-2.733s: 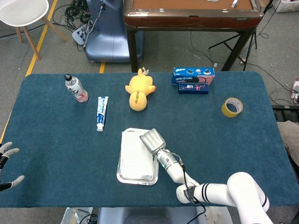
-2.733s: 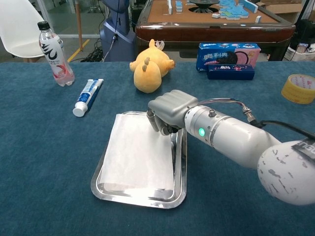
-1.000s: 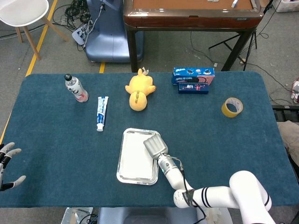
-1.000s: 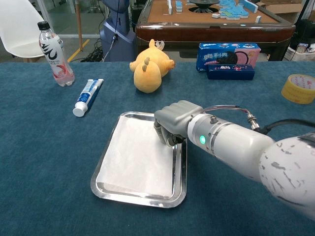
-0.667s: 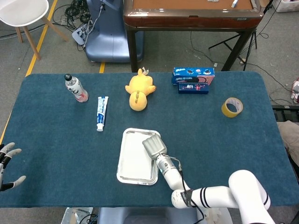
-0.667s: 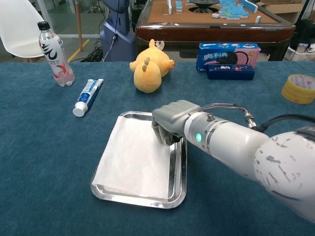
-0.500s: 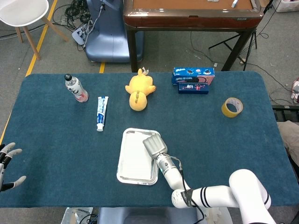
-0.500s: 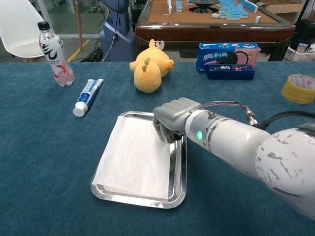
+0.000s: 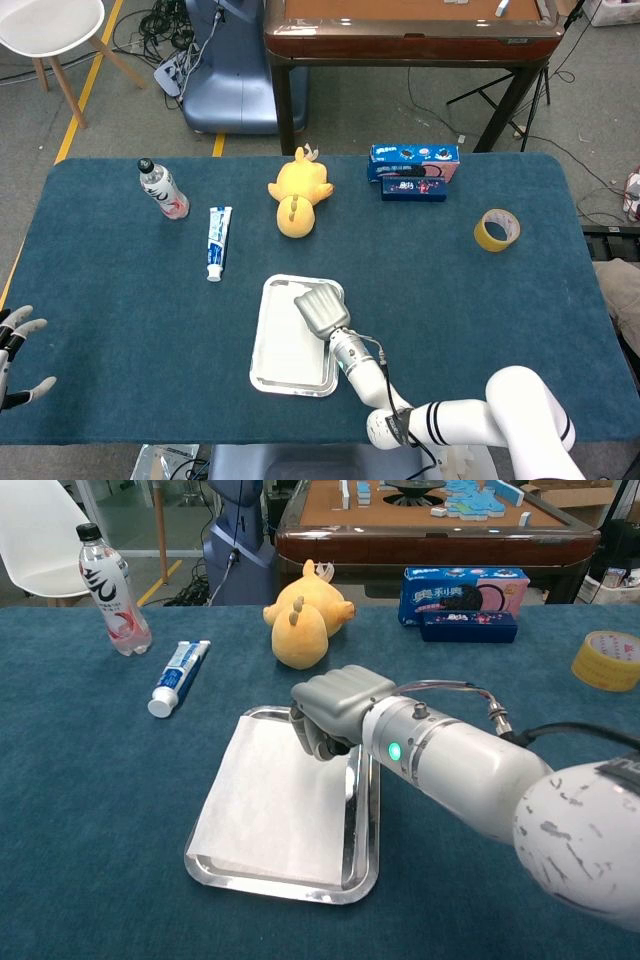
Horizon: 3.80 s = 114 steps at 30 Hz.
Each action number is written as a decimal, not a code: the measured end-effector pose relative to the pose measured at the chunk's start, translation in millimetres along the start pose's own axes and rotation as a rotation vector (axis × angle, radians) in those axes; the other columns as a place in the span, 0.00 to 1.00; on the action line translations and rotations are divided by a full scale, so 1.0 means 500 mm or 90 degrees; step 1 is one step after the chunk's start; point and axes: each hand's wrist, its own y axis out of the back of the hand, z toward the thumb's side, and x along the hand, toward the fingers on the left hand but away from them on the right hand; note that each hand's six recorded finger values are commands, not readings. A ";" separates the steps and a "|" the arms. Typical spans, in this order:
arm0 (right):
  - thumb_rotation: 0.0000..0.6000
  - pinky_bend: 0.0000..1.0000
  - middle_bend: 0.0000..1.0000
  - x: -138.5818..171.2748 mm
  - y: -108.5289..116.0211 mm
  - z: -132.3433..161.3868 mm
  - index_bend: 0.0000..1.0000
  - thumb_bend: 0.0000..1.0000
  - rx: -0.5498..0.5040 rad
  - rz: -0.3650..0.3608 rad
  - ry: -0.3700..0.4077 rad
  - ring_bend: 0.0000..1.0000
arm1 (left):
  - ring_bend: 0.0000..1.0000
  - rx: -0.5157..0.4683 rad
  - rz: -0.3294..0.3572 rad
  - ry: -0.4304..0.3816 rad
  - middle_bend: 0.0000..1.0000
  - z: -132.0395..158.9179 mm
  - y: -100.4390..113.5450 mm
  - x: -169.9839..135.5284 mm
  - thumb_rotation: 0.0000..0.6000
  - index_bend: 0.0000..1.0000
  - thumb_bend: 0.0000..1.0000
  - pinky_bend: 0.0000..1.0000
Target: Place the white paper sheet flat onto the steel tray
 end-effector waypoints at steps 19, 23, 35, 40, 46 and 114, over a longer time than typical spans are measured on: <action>1.00 1.00 1.00 -0.010 -0.035 0.034 0.49 1.00 -0.001 0.006 0.036 1.00 | 0.08 -0.004 0.001 -0.005 0.14 0.005 0.002 -0.003 1.00 0.26 0.02 0.36; 1.00 1.00 1.00 -0.009 -0.039 0.033 0.49 1.00 0.004 0.008 0.035 1.00 | 0.08 -0.004 0.001 -0.008 0.14 0.005 0.003 -0.004 1.00 0.26 0.02 0.36; 1.00 1.00 1.00 -0.004 -0.044 0.018 0.49 1.00 0.025 0.020 0.028 1.00 | 0.08 -0.001 -0.001 -0.009 0.14 0.005 -0.001 -0.003 1.00 0.26 0.02 0.36; 1.00 1.00 1.00 0.001 -0.045 0.016 0.49 1.00 0.029 0.026 0.030 1.00 | 0.08 0.000 -0.002 -0.007 0.14 0.005 -0.002 -0.002 1.00 0.26 0.02 0.36; 1.00 1.00 1.00 0.007 -0.041 0.011 0.49 1.00 0.032 0.026 0.031 1.00 | 0.08 -0.001 -0.002 -0.006 0.14 0.005 -0.003 -0.001 1.00 0.26 0.02 0.36; 1.00 0.38 0.46 0.598 0.092 -0.468 0.46 0.00 0.015 -0.145 -0.309 0.34 | 0.09 0.048 -0.009 -0.040 0.16 0.047 -0.043 -0.010 1.00 0.26 0.02 0.36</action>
